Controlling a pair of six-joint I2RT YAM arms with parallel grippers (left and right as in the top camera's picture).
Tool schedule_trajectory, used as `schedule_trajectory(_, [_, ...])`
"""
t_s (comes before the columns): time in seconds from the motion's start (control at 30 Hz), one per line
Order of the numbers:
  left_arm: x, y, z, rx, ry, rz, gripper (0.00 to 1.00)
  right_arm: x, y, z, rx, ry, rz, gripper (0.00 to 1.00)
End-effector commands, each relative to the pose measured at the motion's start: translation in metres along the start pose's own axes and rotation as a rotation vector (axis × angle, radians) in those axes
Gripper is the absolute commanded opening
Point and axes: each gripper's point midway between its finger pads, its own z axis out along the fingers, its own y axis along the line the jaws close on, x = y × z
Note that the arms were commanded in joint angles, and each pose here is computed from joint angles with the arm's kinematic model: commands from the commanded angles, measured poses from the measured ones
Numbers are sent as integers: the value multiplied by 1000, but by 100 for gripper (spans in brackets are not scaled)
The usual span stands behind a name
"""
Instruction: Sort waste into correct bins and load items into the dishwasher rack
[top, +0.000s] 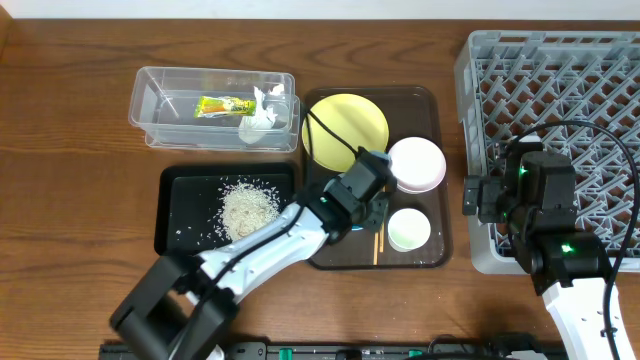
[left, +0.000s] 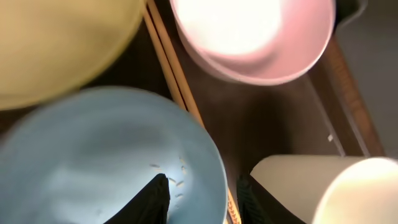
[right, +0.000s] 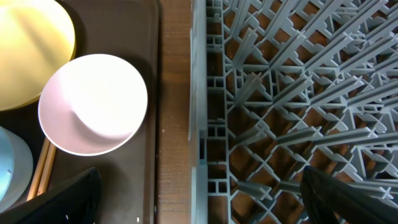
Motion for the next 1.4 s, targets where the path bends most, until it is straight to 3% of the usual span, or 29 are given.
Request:
schedule_trajectory(0.0, [12,-5,15,0,50,13,39,-10,5,-5,-15,-23,-7,99])
schedule_trajectory(0.23, [24,-4,22,-12,88,23,37,-10,5,-5,-15,-23,-7,99])
schedule_trajectory(0.4, [26,-3,22,-18,96,23,14,-9,5,-5,-15,-23,-7,99])
schedule_trajectory(0.5, [25,-4,21,-16,94,23,6,-9,5,-5,-15,-22,-8,99])
schedule_trajectory(0.63, [15,-9,9,3,55,23,6,-9,5,-5,-15,-22,-8,99])
schedule_trajectory(0.87, [-28,-9,-52,53,-99,-16,6,-9,5,-5,-15,-22,-8,99])
schedule_trajectory(1.0, [-42,7,-86,150,-111,-145,6,-9,5,-5,-15,-22,-8,99])
schedule_trajectory(1.23, [-33,60,-115,374,49,-494,6,-9,5,-5,-15,-21,-8,99])
schedule_trajectory(1.37, [-33,88,-133,540,75,-621,6,-9,5,-5,-15,-22,-8,99])
